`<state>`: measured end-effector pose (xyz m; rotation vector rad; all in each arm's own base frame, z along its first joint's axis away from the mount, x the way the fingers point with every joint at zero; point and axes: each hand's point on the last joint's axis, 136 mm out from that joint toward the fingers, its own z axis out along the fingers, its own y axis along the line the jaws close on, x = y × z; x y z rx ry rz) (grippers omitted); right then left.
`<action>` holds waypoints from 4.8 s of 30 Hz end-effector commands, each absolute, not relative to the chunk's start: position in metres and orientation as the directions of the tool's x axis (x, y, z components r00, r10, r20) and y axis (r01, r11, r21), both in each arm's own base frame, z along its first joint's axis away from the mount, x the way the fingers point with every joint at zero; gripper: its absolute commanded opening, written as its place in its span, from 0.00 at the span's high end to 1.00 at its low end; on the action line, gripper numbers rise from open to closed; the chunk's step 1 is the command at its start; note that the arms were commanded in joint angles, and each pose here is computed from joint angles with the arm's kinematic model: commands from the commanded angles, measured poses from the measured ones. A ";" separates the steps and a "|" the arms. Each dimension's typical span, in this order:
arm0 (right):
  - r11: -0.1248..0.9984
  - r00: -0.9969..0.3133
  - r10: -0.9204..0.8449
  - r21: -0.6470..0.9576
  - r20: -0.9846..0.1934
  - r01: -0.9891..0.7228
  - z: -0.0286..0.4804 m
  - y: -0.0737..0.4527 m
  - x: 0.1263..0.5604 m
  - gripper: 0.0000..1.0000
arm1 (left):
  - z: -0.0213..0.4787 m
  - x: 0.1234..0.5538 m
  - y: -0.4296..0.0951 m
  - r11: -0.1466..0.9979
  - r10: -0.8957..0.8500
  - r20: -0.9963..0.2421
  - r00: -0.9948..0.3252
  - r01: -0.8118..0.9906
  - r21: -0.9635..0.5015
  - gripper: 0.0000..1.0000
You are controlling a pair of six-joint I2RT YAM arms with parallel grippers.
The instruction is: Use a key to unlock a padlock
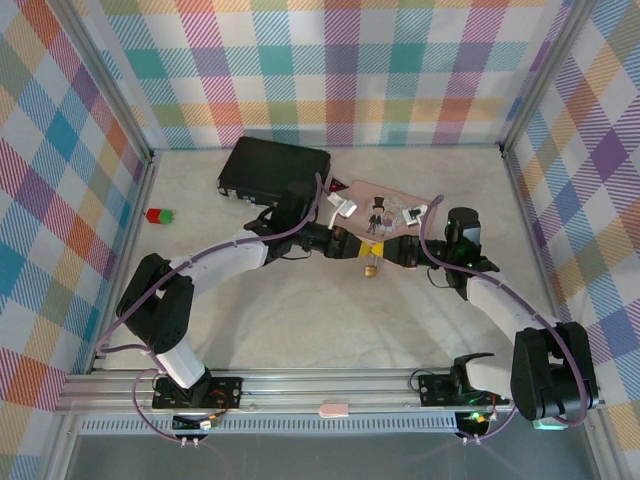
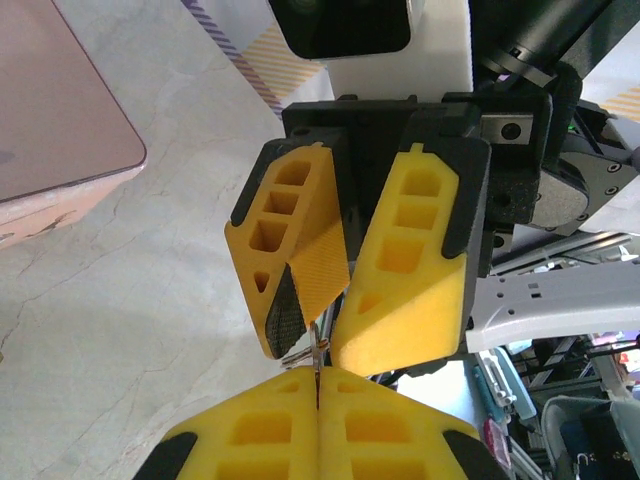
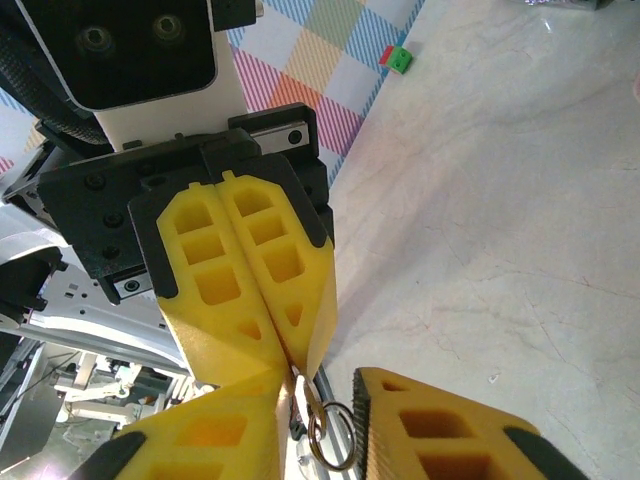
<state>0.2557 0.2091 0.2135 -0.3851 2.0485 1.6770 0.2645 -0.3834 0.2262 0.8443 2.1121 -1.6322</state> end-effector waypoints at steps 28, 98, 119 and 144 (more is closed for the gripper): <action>0.624 -0.737 0.218 0.672 -0.640 -0.399 0.168 0.166 0.284 1.00 | 0.128 0.342 -0.361 0.536 -0.186 -0.517 -0.836 0.354 -0.767 0.26; 0.448 -0.808 0.549 0.892 -0.216 0.066 0.110 0.134 0.280 1.00 | 0.125 0.365 -0.437 0.313 -0.478 -0.227 -0.849 0.077 -0.947 1.00; 0.217 -0.771 0.634 0.971 -0.063 0.099 0.101 0.130 0.309 1.00 | 0.138 0.373 -0.434 0.275 -0.514 -0.214 -0.830 0.077 -0.958 1.00; 0.218 -0.795 0.603 0.972 -0.060 0.092 0.102 0.137 0.311 1.00 | 0.157 0.379 -0.438 0.222 -0.532 -0.196 -0.823 0.088 -0.971 1.00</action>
